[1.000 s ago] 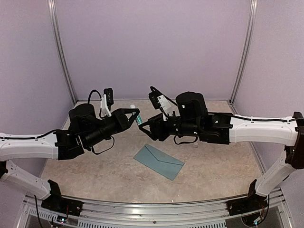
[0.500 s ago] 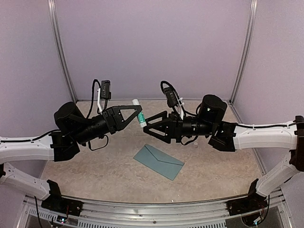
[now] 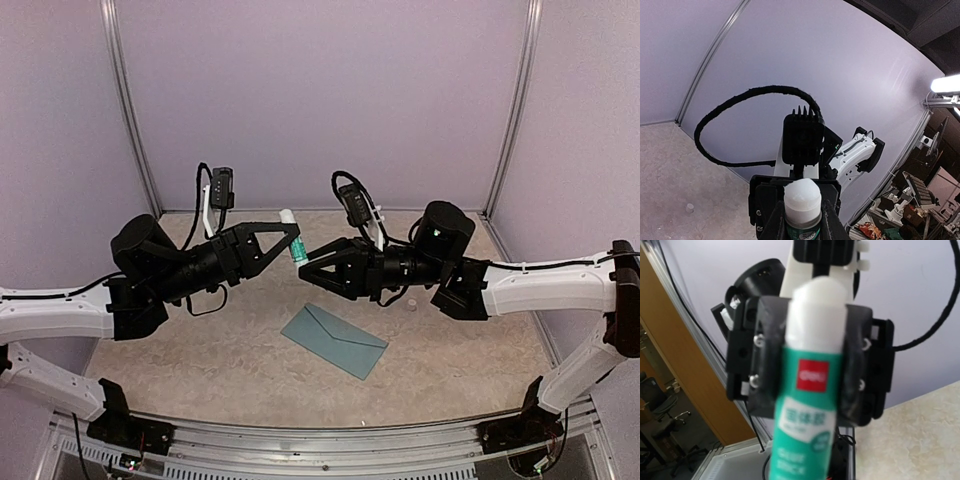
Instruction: Place the letter into the envelope and seal it
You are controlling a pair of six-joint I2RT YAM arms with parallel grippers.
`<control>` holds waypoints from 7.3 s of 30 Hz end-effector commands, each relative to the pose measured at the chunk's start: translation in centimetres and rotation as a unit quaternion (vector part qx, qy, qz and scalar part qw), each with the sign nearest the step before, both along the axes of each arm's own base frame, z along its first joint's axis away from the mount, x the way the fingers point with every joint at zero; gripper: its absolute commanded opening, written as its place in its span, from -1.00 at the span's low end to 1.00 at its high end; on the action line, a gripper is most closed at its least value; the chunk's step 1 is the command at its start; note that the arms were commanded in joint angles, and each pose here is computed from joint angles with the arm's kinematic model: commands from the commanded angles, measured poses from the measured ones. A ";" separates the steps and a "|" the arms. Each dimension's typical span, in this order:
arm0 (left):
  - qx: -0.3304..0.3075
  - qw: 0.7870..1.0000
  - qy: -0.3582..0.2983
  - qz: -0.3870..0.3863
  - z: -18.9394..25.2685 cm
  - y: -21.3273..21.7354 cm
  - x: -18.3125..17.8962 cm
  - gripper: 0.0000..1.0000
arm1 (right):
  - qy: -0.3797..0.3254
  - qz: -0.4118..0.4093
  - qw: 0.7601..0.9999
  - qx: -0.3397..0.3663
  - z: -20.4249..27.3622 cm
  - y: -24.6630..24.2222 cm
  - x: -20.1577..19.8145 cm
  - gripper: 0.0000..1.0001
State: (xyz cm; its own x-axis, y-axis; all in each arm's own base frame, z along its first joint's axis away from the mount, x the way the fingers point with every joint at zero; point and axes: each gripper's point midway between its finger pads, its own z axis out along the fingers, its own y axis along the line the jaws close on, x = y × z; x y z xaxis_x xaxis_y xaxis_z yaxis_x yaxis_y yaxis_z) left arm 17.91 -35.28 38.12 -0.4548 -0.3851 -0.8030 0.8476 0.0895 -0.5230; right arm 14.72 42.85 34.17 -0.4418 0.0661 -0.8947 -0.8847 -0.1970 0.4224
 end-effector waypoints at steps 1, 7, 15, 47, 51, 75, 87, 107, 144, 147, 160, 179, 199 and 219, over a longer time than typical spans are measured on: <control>-0.002 1.000 -0.018 -0.007 0.3 -0.1 -0.5 -0.99 | -0.011 0.015 1.000 0.022 1.4 0.1 -0.5 -0.24; 0.003 1.000 -0.018 -0.003 0.1 -0.2 -0.4 -0.99 | -0.005 0.009 1.000 0.018 1.3 0.2 -0.3 -0.65; 0.053 0.995 -0.020 0.081 -1.8 0.2 1.5 -0.99 | -0.002 -0.095 0.995 -0.035 0.5 0.0 2.9 -0.89; 0.077 0.958 0.110 0.254 -5.2 3.2 6.7 -1.00 | -0.097 -0.362 0.911 -0.171 0.8 1.2 9.7 0.01; 0.064 0.977 0.061 0.193 -3.1 2.8 4.9 -1.00 | -0.097 -0.174 0.976 -0.085 1.7 0.7 4.1 0.41; 0.005 0.999 -0.044 -0.005 0.5 1.2 -1.6 -1.00 | -0.031 0.016 0.999 0.002 1.6 -0.1 -0.3 -0.31; 0.022 0.999 -0.043 0.005 -0.3 0.9 -1.2 -1.00 | -0.020 0.003 1.000 -0.008 1.6 0.1 0.3 -0.76; 0.087 0.969 0.042 0.226 -3.8 2.8 4.6 -1.00 | -0.103 -0.410 0.878 -0.227 -1.1 0.5 12.0 -1.00; 0.054 0.998 -0.012 0.019 -1.1 0.6 0.2 0.56 | -0.032 0.024 0.999 -0.007 1.8 -0.4 1.0 -1.00; 0.047 0.999 -0.015 0.018 -0.8 0.6 0.1 0.38 | -0.027 0.024 0.999 -0.014 1.4 -0.3 1.1 -1.00; 0.036 0.999 -0.028 0.001 -0.1 0.2 -0.6 -0.20 | -0.013 0.016 0.999 -0.042 0.1 0.5 1.9 -1.00; 0.058 0.994 -0.009 0.089 -1.3 0.7 1.5 -1.00 | -0.036 -0.219 0.965 -0.143 -1.1 0.9 7.4 -1.00; 0.070 0.979 0.057 0.181 -3.0 2.3 4.3 -1.00 | -0.063 -0.369 0.911 -0.172 0.7 1.3 10.0 -0.54; 0.019 0.999 -0.042 -0.003 0.7 0.8 -1.6 -1.00 | -0.043 0.002 0.999 -0.009 1.9 -0.6 0.1 0.27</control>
